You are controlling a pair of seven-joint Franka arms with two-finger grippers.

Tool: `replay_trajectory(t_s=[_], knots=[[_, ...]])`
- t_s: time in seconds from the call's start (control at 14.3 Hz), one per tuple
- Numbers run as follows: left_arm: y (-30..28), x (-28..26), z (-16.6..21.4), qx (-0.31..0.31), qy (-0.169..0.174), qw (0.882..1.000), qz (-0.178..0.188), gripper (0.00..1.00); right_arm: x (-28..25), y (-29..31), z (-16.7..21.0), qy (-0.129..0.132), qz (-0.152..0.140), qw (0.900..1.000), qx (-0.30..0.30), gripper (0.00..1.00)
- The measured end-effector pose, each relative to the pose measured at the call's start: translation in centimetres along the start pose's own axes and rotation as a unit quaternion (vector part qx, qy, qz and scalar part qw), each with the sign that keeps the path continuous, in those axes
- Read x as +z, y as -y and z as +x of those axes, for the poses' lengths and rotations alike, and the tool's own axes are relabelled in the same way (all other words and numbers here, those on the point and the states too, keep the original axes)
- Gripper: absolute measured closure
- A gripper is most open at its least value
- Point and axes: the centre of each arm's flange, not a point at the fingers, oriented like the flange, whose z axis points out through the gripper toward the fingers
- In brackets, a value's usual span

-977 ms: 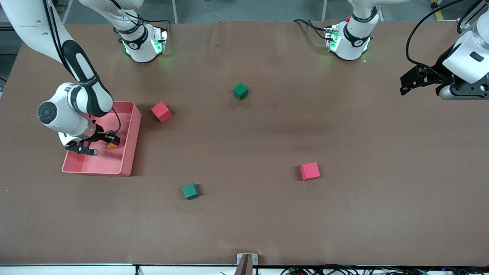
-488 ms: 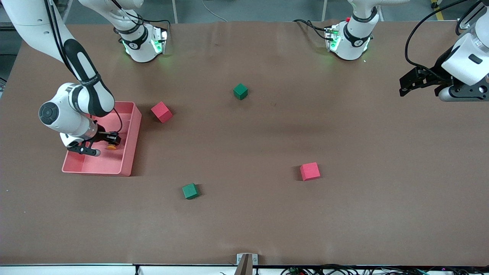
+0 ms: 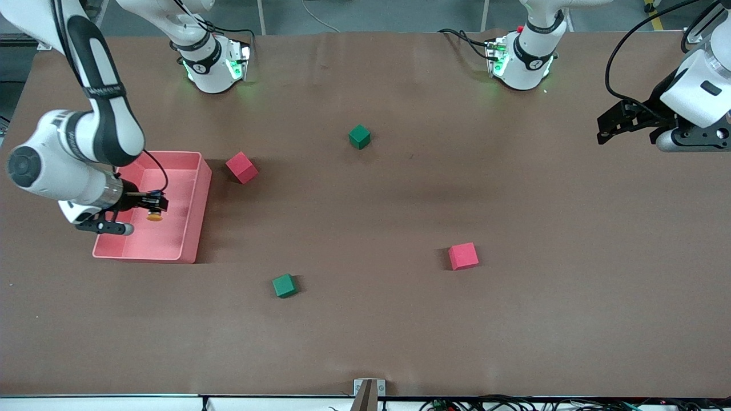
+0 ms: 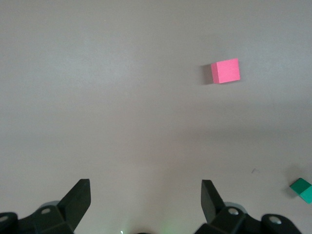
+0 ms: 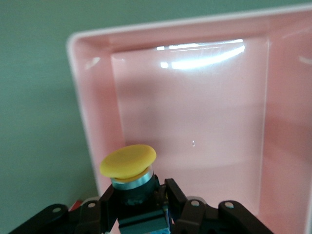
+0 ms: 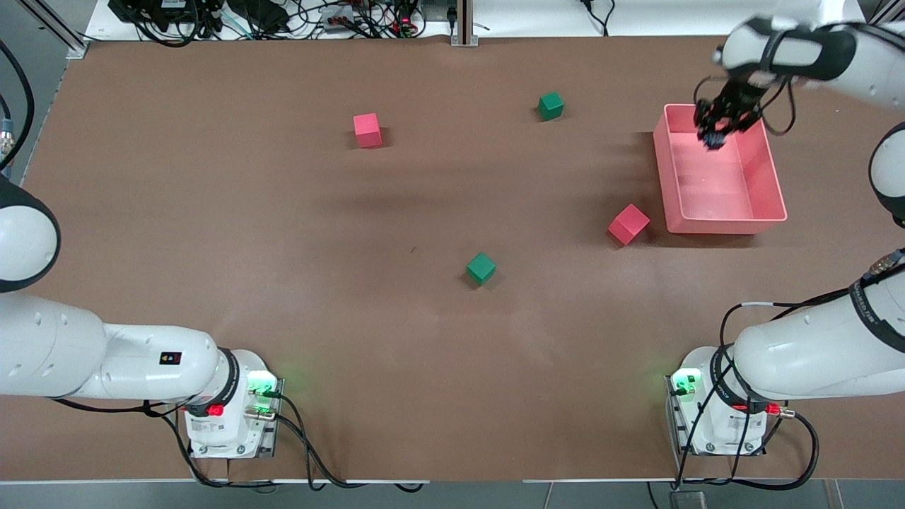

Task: Place and upright button with both arms
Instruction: 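Lift the button out of the tray and carry it to mid-table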

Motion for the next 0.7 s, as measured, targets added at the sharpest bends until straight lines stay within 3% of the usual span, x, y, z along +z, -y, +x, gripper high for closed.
replay_trajectory(t_s=[0.21,0.35,0.49,0.7], knots=[[0.0,0.0,0.0,0.003,-0.001,1.000,0.000,0.00,-7.1,5.1,0.4,0.018,-0.004,1.000,-0.001,0.58],[0.1,0.0,0.0,0.002,-0.001,1.000,0.000,0.00,-10.2,11.9,-0.4,0.021,-0.014,1.000,0.002,0.58],[0.2,-0.1,0.0,0.001,-0.002,1.000,0.000,0.00,-10.6,20.3,-1.9,0.015,-0.027,1.000,-0.003,0.58],[0.1,-0.1,0.0,0.002,-0.002,1.000,0.000,0.00,-6.9,31.4,-3.9,0.019,-0.050,0.998,-0.037,0.58]])
